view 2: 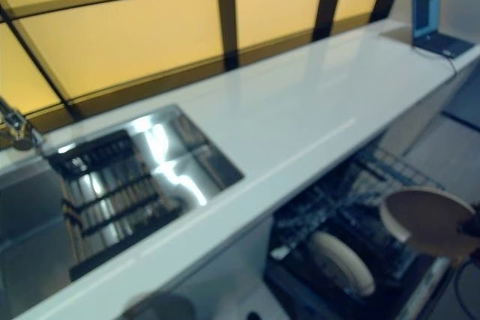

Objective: Take plates into dishwasher

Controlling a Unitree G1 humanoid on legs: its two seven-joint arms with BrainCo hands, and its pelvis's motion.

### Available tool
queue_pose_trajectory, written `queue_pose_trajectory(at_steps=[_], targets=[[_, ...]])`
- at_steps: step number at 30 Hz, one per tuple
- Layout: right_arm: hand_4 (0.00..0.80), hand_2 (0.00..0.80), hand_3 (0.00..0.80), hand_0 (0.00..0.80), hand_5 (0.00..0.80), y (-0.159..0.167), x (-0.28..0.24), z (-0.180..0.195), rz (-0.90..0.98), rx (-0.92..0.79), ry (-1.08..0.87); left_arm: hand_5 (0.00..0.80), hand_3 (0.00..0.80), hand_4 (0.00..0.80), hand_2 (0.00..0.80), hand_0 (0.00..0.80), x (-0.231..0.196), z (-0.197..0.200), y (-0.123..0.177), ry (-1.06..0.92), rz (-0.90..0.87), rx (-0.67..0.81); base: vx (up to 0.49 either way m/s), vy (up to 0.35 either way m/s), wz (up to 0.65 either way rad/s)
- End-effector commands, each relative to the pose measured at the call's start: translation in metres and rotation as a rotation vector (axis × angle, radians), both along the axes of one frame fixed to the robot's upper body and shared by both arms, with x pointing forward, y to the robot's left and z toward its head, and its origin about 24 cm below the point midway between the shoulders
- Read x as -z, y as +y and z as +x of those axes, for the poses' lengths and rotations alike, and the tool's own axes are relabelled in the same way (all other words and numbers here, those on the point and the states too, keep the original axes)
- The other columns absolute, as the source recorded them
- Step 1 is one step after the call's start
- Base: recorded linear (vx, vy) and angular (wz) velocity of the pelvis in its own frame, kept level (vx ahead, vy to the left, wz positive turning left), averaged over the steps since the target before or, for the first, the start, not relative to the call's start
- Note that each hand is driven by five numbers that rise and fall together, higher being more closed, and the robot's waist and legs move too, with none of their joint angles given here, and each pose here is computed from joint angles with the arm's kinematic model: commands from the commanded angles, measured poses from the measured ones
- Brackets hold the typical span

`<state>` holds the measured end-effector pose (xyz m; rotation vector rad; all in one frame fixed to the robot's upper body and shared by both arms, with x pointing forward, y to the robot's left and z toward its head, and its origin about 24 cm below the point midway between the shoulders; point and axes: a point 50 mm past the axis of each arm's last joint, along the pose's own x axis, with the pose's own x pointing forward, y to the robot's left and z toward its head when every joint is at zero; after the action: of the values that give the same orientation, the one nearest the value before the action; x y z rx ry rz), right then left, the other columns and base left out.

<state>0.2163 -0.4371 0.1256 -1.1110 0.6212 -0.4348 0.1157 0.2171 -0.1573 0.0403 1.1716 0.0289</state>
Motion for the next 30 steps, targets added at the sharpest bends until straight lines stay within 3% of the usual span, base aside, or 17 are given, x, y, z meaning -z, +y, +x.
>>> queue_pose_trajectory(at_steps=[1, 30], targets=[[0.800, 0.800, 0.800, 0.800, 0.800, 0.008, -0.023, 0.020, 0.008, 0.004, -0.158, 0.000, 0.000, 0.000, 0.000, 0.000, -0.007, 0.012, 0.015, -0.042, 0.043, -0.027, 0.000, 0.000, 0.00], [0.800, 0.800, 0.800, 0.800, 0.800, 0.048, -0.031, 0.055, 0.085, -0.039, -0.305, 0.000, 0.000, 0.000, 0.000, 0.000, -0.007, 0.021, 0.002, -0.069, 0.011, -0.001, -0.001, 0.000, 0.00]])
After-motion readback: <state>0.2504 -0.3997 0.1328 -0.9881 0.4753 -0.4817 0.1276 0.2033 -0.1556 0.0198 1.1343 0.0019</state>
